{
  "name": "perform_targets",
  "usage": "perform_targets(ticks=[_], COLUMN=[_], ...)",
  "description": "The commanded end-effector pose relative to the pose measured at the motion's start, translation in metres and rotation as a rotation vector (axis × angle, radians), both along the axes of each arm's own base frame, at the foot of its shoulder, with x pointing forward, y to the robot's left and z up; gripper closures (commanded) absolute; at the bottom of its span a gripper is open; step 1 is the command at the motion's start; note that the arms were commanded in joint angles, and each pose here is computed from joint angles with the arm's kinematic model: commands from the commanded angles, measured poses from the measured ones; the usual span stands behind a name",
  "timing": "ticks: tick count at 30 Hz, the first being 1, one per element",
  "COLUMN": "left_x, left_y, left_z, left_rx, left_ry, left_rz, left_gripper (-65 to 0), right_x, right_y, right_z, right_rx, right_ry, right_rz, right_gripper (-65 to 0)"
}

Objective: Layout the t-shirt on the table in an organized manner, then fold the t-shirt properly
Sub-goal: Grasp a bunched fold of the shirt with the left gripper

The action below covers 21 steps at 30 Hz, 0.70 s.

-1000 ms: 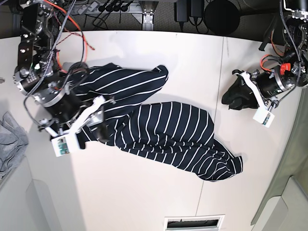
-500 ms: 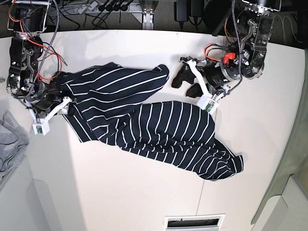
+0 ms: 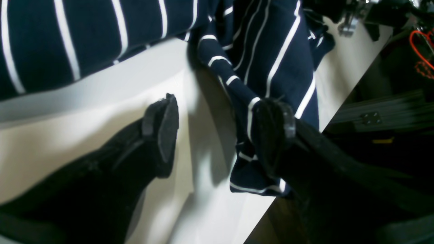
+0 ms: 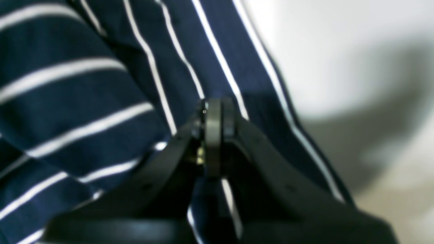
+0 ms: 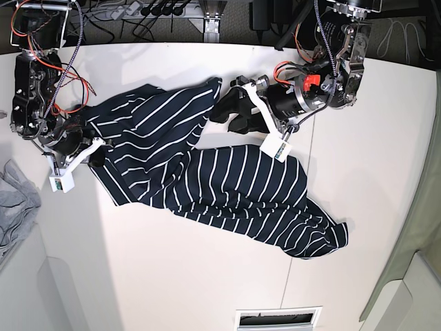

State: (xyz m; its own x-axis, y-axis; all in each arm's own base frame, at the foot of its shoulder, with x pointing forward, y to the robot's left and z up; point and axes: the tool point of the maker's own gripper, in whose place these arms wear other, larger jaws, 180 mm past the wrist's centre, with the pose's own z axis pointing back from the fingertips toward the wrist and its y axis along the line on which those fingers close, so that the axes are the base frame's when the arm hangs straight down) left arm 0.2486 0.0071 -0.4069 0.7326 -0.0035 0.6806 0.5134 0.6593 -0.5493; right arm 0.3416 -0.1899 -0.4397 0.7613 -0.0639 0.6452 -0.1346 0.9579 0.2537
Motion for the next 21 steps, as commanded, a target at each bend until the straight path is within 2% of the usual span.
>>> perform_targets(ticks=[1,5,12,16,18,19,21], left_x=[0.006,-0.005,-0.022,-0.028,-0.03,-0.031,-0.033], left_y=[-0.007,-0.022,-0.039,-0.044,-0.048,-0.049,-0.051], left_z=[0.015,0.012,0.004,0.001,0.001,0.002,0.001], left_rx=[-0.043,-0.041,-0.005,0.006,0.004,0.002,0.002], left_ry=[-0.047,-0.03,-0.016,-0.013,-0.013,-0.012,-0.011], left_rz=[-0.012,-0.071,-0.157,-0.183,-0.194,-0.199,-0.206], left_gripper=[-39.4,-39.4,-39.4,-39.4,-39.4,-39.4,-39.4], right_x=[0.022,0.047,0.082,0.092,0.093,0.092,0.088], right_y=[-0.01,-0.028,-0.088,-0.12,-0.127,-0.128,-0.126], right_z=[0.025,0.064,0.15,0.175,0.178,0.176,0.166], right_rx=[-0.004,-0.033,-0.166,-0.278,-0.291,-0.289,-0.272], right_ry=[-0.086,-0.185,-0.353,-0.383,-0.379,-0.372,-0.332], right_rz=[-0.005,-0.012,-0.052,-0.077,-0.09,-0.09,-0.089], right_gripper=[0.0,0.0,0.0,0.0,0.0,-8.8,-34.5])
